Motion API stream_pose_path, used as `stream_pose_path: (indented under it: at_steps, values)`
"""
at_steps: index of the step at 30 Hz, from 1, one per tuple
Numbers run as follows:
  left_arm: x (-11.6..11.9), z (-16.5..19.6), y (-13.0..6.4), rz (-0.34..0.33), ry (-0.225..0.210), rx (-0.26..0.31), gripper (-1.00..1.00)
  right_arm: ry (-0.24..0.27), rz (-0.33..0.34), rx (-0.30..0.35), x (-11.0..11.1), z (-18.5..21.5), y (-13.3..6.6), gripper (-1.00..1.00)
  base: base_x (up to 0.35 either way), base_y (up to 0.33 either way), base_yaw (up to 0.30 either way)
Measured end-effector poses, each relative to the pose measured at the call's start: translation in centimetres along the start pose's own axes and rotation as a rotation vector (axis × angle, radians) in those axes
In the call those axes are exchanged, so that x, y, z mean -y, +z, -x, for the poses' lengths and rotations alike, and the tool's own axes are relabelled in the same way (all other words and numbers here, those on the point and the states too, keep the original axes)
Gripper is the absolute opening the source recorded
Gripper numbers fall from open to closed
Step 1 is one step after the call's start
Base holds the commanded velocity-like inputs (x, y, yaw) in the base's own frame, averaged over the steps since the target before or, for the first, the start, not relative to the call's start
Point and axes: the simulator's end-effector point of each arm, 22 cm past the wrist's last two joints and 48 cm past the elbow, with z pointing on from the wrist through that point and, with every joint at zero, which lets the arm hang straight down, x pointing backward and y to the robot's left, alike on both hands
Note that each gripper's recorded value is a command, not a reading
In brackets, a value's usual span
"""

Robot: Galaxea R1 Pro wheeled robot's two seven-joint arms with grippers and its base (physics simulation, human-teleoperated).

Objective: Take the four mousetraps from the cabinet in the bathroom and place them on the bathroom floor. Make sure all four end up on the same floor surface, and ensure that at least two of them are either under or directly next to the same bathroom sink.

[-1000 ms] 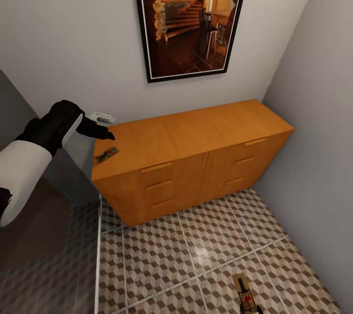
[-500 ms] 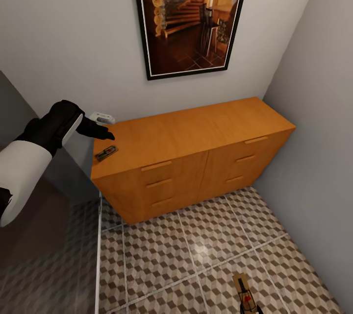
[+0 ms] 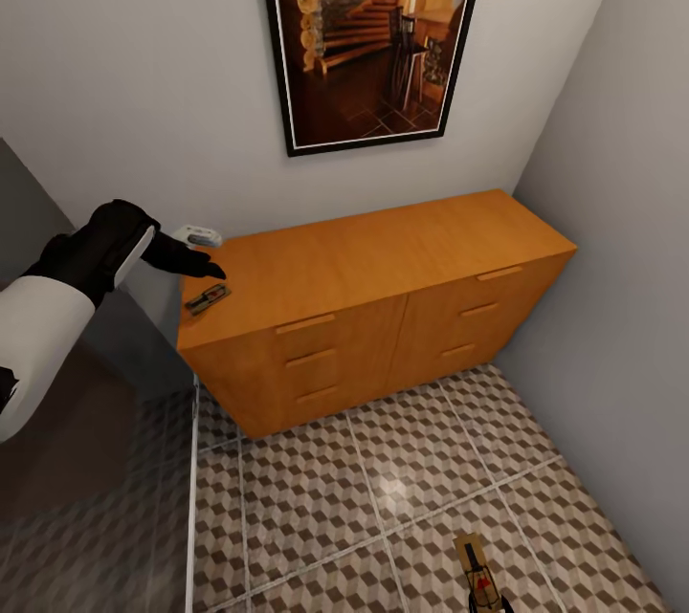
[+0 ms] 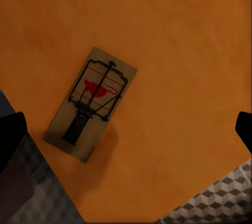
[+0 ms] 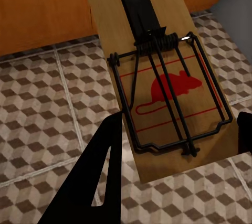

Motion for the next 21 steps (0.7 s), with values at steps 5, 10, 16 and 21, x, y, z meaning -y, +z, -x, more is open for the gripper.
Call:
stream_pose_path:
  at_steps: [5, 10, 16, 21]
  values:
    - [-1.0, -0.6, -0.2, -0.004, -0.014, -0.007, 1.0, 0.0, 0.0, 0.0, 0.0, 0.0, 0.0, -1.0, 0.0, 0.0, 0.0]
    - [-1.4, -0.8, -0.3, 0.0, -0.018, -0.009, 1.0, 0.0, 0.0, 0.0, 0.0, 0.0, 0.0, -1.0, 0.0, 0.0, 0.0]
    - [-1.5, -0.8, -0.4, 0.001, -0.018, -0.009, 1.0, 0.0, 0.0, 0.0, 0.0, 0.0, 0.0, -1.0, 0.0, 0.0, 0.0]
    - [-1.5, -0.8, -0.4, 0.001, -0.018, -0.008, 1.0, 0.0, 0.0, 0.0, 0.0, 0.0, 0.0, -1.0, 0.0, 0.0, 0.0]
